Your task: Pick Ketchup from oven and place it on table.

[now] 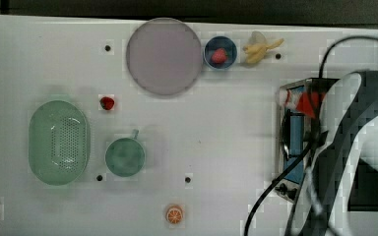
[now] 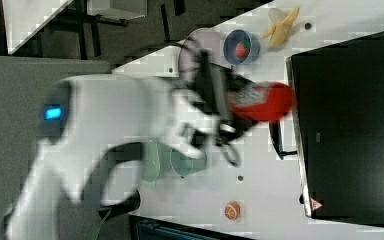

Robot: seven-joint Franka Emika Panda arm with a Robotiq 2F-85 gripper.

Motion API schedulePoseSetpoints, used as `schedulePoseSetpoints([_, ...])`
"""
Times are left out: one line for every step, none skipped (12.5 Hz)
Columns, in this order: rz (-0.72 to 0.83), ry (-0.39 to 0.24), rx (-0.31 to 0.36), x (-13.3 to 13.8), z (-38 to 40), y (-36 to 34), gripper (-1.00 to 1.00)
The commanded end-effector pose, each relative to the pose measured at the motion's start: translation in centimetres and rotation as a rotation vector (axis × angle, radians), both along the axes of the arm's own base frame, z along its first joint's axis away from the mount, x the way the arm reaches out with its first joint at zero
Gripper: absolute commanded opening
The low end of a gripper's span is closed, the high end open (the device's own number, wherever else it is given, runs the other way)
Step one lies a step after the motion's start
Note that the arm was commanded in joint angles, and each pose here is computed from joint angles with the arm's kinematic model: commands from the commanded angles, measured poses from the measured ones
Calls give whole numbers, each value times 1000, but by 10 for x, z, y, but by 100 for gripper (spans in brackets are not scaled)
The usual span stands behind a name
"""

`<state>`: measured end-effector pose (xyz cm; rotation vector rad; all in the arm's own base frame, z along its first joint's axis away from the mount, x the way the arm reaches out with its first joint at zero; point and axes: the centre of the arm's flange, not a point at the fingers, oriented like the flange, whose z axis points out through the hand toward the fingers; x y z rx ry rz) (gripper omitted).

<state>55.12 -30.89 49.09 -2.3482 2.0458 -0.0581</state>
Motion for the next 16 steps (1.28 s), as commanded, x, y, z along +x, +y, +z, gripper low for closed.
schedulePoseSetpoints([211,-79,24,38,57,112,27])
schedulePoseSetpoints([254,-79,36,42,61,136,27])
schedulePoseSetpoints([292,-62,53,44,62,158,27])
schedulePoseSetpoints([328,-42,67,46,60,179,27])
schedulePoseSetpoints([363,-20,80,48,57,199,27])
schedulePoseSetpoints([395,0,86,49,52,217,27])
schedulePoseSetpoints([423,16,83,50,47,231,27])
schedulePoseSetpoints([449,32,79,50,40,245,27])
schedulePoseSetpoints([471,52,75,50,32,258,27])
schedulePoseSetpoints([489,76,71,49,21,269,27])
schedulePoseSetpoints([511,102,61,46,7,281,27])
schedulePoseSetpoints([535,127,53,44,-11,292,27])
schedulePoseSetpoints([555,142,48,40,-30,303,27])
schedulePoseSetpoints([567,145,47,37,-48,310,27])
schedulePoseSetpoints([569,143,45,33,-67,313,27])
schedulePoseSetpoints([566,143,44,28,-86,312,27])
